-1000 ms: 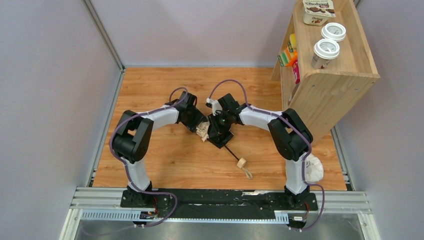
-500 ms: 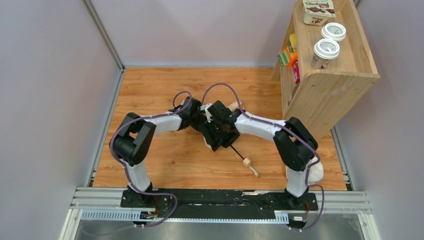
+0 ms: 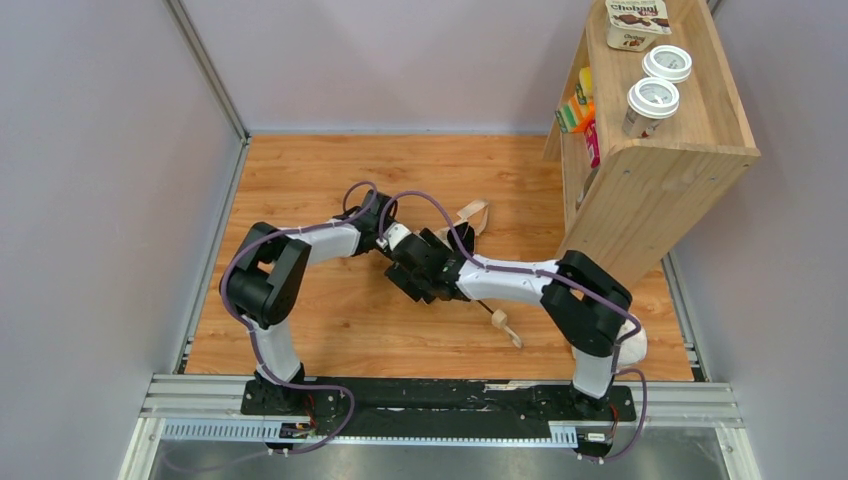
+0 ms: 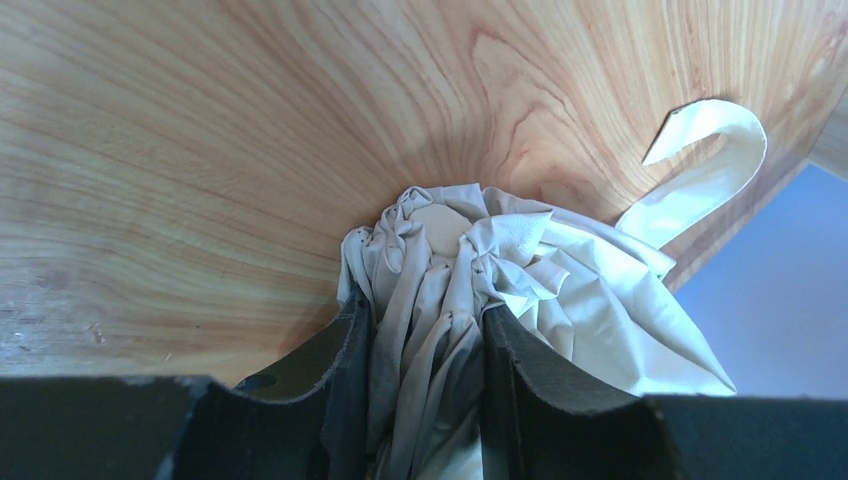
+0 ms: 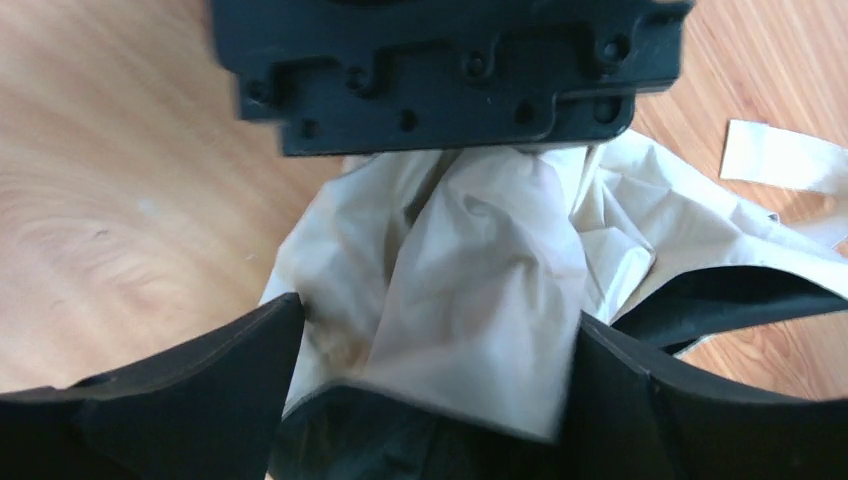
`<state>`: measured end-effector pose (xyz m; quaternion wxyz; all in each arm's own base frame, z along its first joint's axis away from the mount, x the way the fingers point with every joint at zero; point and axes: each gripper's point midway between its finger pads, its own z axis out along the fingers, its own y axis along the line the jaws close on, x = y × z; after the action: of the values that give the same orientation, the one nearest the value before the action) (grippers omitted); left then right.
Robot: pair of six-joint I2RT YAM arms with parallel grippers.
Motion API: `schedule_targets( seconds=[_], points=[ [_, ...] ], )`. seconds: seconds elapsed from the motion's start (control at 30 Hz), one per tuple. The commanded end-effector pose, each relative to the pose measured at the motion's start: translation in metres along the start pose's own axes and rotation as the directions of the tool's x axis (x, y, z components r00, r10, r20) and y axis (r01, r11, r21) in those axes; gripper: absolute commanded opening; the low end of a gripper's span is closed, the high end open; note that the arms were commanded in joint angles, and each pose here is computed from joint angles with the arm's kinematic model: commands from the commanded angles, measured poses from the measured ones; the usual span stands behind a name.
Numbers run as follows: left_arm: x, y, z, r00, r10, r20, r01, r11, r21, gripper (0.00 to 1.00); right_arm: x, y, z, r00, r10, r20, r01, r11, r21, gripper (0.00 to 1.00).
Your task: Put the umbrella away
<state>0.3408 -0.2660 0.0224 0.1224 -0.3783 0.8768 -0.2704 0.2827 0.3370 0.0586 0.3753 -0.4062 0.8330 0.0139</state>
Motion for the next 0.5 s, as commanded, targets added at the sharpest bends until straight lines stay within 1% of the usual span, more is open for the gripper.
schedule_targets(
  seconds=[0.0, 0.07, 0.1, 0.13, 0.23, 0.37, 0.4, 0.47],
  points=[
    [0.041, 0.158, -0.012, 0.996, -0.009, -0.092, -0.042, 0.845, -0.533, 0.00, 0.015, -0.012, 0.034, 0.998, -0.004, -0.063, 0.013, 0.989, 0.147, 0.83],
    [0.041, 0.155, -0.014, 0.996, -0.008, -0.092, -0.042, 0.851, -0.524, 0.00, 0.039, -0.010, 0.038, 0.992, 0.021, -0.125, -0.006, 0.993, 0.120, 0.74],
    [0.041, 0.154, -0.015, 0.995, -0.008, -0.096, -0.043, 0.853, -0.520, 0.00, 0.051, -0.009, 0.039, 0.986, 0.064, -0.152, -0.048, 0.993, 0.106, 0.66],
    [0.042, 0.153, -0.016, 0.995, -0.007, -0.099, -0.045, 0.856, -0.515, 0.00, 0.065, -0.010, 0.040, 0.979, 0.078, -0.187, -0.060, 0.993, 0.097, 0.53],
    [0.043, 0.148, -0.015, 0.994, -0.009, -0.106, -0.045, 0.868, -0.495, 0.00, 0.087, 0.003, 0.043, 0.961, 0.112, -0.251, -0.114, 0.993, 0.009, 0.35],
    [0.046, 0.144, -0.011, 0.992, -0.012, -0.122, -0.046, 0.887, -0.460, 0.00, 0.098, 0.017, 0.046, 0.949, 0.119, -0.291, -0.146, 0.987, -0.073, 0.03],
    [0.046, 0.143, -0.012, 0.992, -0.006, -0.126, -0.052, 0.892, -0.449, 0.00, 0.098, 0.019, 0.046, 0.948, 0.126, -0.294, -0.159, 0.983, -0.089, 0.00],
    [0.043, 0.130, -0.010, 0.992, 0.023, -0.121, -0.067, 0.924, -0.376, 0.00, 0.097, 0.024, 0.044, 0.944, 0.149, -0.294, -0.197, 0.970, -0.142, 0.00]
  ],
)
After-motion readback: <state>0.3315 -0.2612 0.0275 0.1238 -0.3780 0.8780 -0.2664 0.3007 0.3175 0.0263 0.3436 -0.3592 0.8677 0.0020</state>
